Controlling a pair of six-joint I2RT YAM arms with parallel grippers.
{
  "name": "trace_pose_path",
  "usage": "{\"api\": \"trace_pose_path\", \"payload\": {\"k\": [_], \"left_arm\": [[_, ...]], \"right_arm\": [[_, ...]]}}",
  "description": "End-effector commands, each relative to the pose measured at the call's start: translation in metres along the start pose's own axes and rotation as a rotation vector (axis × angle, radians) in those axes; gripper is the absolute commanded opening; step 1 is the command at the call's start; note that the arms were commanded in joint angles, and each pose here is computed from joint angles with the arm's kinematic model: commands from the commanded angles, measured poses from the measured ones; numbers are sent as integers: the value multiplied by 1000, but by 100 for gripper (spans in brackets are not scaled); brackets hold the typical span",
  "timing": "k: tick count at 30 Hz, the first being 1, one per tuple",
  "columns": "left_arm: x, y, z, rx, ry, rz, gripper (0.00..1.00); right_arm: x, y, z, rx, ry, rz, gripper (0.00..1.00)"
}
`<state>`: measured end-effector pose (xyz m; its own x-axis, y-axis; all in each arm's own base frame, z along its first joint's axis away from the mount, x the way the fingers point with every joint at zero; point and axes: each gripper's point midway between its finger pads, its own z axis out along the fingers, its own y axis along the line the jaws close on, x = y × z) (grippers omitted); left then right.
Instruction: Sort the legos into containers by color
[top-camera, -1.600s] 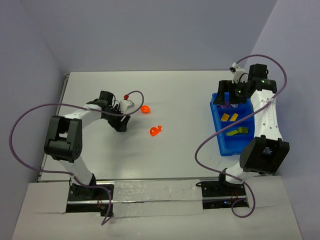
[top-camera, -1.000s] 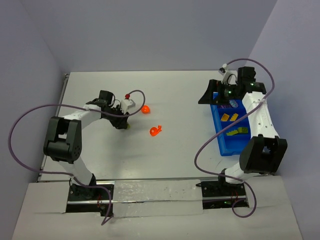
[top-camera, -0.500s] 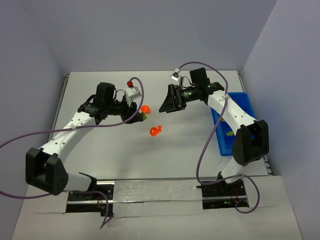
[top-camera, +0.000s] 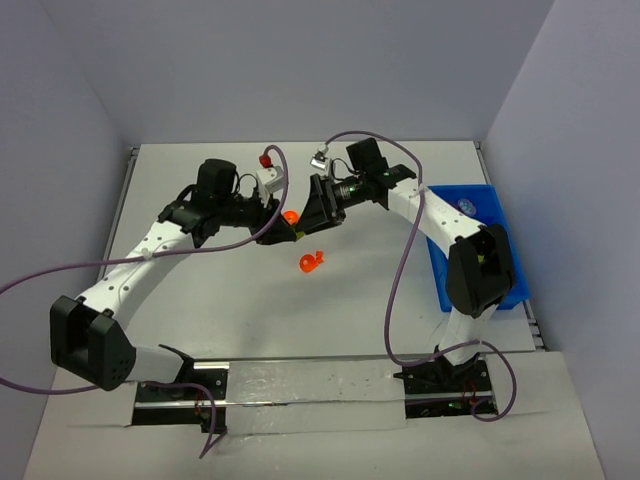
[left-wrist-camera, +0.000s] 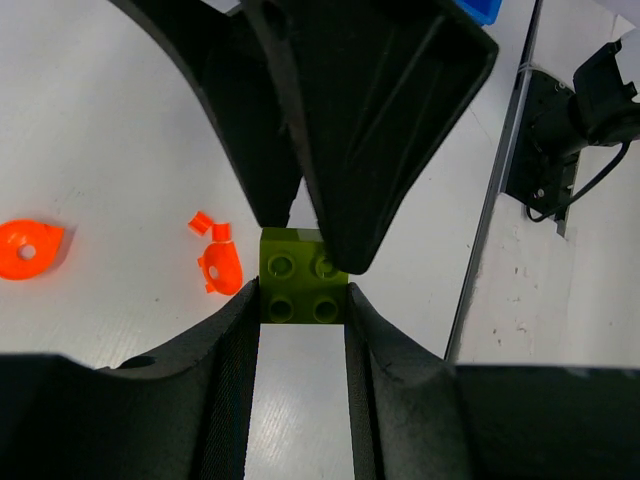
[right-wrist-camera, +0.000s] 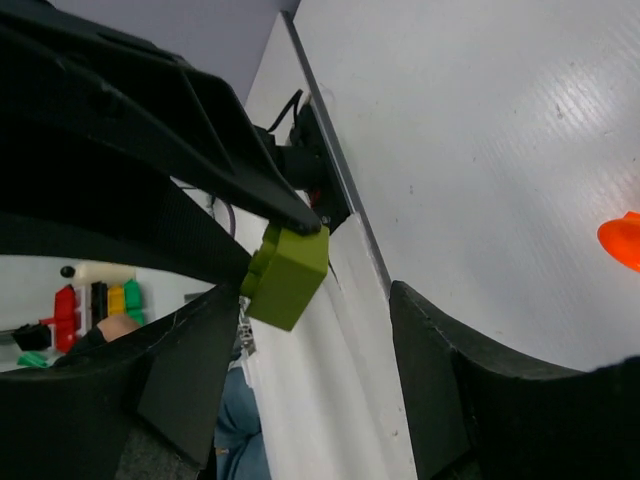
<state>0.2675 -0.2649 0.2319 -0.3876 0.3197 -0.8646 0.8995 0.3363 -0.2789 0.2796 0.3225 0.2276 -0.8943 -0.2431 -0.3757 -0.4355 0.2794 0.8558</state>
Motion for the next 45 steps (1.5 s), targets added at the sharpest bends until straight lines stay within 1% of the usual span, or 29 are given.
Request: {"api": "trace_pose_path", "payload": {"k": [1,4,6,7,8,9,11,17,19,23,25,28,32,33,34,35,36,37,38,39,40,41,42,44,45], "left_arm": [[-21,-8,1,9,-39,55,0],[-22,-10,3,12,-36,59,0],[-23,-10,4,13,-36,64,0],[-23,-10,4,10,-37,65,0],[-24,-10,4,8,-38,67,0],[-25,-9,5,0,-37,68,0],[-26,-6,4,-15,-38,70,0],[-27,6,5,-80,-37,71,0],[-28,9,5,-90,-38,73,0],[-28,12,6,-101,-36,80,0],[-28,12,7,-104,-35,84,0],[-27,15,7,-116,-30,86,0],[-28,17,6,-129,-29,94,0],[-27,17,7,-129,-29,94,0],[-28,17,6,-130,-30,93,0],[-28,18,6,-133,-30,93,1],[-28,18,6,-137,-30,94,2],[-28,20,6,-145,-28,93,9],[-28,21,6,-153,-25,92,26],[-27,22,6,-160,-20,90,34],[-27,25,6,-175,-14,88,46],[-26,28,5,-191,-9,84,64],[-25,30,4,-206,-2,80,76],[-23,33,-1,-235,10,73,95],[-22,33,-5,-243,13,74,99]], "right_arm": [[-19,25,-4,-50,-28,-76,66],[-18,23,0,-57,-20,-66,61],[-15,23,2,-66,-13,-54,52],[-14,24,3,-68,-10,-53,48],[-13,24,3,-70,-7,-54,47],[-12,24,4,-72,-2,-58,42],[-8,25,5,-76,8,-53,39],[4,26,5,-101,36,-32,39],[7,26,5,-109,44,-24,41],[14,28,8,-137,72,3,54],[16,27,9,-147,82,19,57],[17,27,10,-159,84,34,53],[19,25,11,-163,89,50,42],[20,25,12,-165,91,51,38],[20,25,12,-166,92,53,27],[20,25,12,-167,91,52,26],[20,24,12,-167,93,54,15],[20,25,12,-168,95,54,2],[20,25,12,-167,93,46,0],[19,26,11,-165,91,42,0],[19,26,9,-162,87,37,0],[18,27,7,-161,81,28,0],[16,26,4,-150,68,15,0],[10,22,-9,-109,27,-15,0],[6,17,-20,-73,-4,-33,0]]}}
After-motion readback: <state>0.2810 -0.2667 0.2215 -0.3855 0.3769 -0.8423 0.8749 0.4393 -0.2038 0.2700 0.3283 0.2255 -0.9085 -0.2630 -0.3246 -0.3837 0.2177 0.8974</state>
